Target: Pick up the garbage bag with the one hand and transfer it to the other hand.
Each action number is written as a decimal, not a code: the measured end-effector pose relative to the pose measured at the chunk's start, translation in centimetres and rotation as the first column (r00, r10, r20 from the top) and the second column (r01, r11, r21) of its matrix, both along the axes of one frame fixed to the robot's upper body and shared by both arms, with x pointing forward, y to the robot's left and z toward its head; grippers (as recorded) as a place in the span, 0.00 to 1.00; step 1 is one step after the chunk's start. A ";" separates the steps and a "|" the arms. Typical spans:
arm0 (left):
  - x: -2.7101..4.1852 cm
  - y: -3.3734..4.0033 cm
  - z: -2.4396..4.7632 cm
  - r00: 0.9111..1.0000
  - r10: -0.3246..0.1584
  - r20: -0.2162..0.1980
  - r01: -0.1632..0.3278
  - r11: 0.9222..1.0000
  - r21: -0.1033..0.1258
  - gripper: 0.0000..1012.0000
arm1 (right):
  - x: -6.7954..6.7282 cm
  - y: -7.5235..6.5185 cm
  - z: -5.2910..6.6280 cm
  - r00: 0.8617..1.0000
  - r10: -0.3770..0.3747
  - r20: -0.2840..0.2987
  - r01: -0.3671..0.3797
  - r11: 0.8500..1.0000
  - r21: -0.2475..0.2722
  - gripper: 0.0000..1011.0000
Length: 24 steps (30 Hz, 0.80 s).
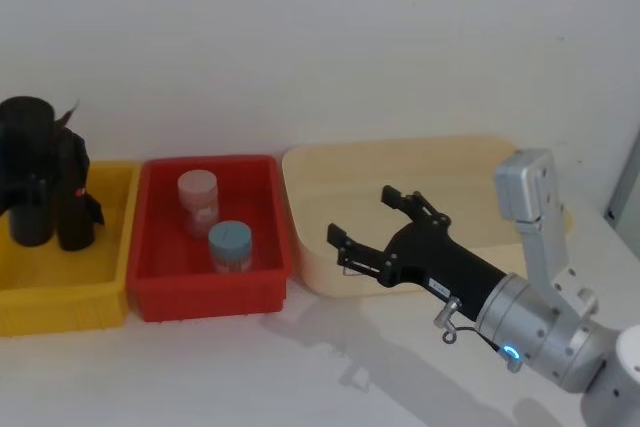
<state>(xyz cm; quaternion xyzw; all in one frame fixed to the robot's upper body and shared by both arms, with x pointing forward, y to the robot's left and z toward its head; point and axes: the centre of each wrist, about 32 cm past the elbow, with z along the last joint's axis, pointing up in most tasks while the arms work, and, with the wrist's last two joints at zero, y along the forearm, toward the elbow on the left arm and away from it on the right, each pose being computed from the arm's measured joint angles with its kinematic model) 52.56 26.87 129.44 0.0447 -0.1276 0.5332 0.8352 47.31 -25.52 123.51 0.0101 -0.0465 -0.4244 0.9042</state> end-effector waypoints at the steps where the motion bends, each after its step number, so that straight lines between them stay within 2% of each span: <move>1: 0.03 -0.06 0.06 1.000 -0.009 -0.002 0.009 1.000 -0.004 0.43 | 0.1 0.0 0.1 1.000 0.015 0.000 -0.015 1.000 -0.004 0.99; 7: 0.48 -0.59 0.28 0.996 -0.087 -0.024 0.086 0.996 -0.037 0.43 | 1.2 -0.5 0.7 0.994 0.111 0.007 -0.111 0.993 -0.049 0.99; 9: 0.69 -0.79 0.29 0.992 -0.121 -0.035 0.119 0.992 -0.052 0.43 | 1.5 -0.6 0.7 0.991 0.134 0.006 -0.133 0.989 -0.061 0.99; 11: 0.79 -0.89 0.30 0.991 -0.132 -0.038 0.130 0.990 -0.057 0.43 | 1.7 -0.7 0.8 0.988 0.155 0.009 -0.154 0.986 -0.071 0.99; 12: 1.12 -1.18 0.29 0.983 -0.178 -0.051 0.173 0.982 -0.079 0.43 | 2.1 -0.8 0.9 0.983 0.183 0.012 -0.182 0.980 -0.086 0.99; 15: 1.42 -1.43 0.27 0.976 -0.211 -0.061 0.205 0.974 -0.096 0.43 | 2.6 -0.9 0.9 0.977 0.212 0.014 -0.210 0.973 -0.101 0.99; 17: 1.81 -1.78 0.27 0.963 -0.259 -0.072 0.249 0.961 -0.120 0.43 | 2.9 -0.9 1.0 0.974 0.224 0.016 -0.221 0.969 -0.112 0.99; 22: 2.31 -2.20 0.24 0.944 -0.317 -0.085 0.303 0.941 -0.150 0.43 | 3.5 -0.8 0.9 0.973 0.231 0.016 -0.227 0.964 -0.137 0.99; 24: 2.76 -2.66 0.24 0.927 -0.363 -0.092 0.344 0.923 -0.175 0.43 | 3.8 -0.7 0.8 0.973 0.230 0.014 -0.226 0.962 -0.151 0.99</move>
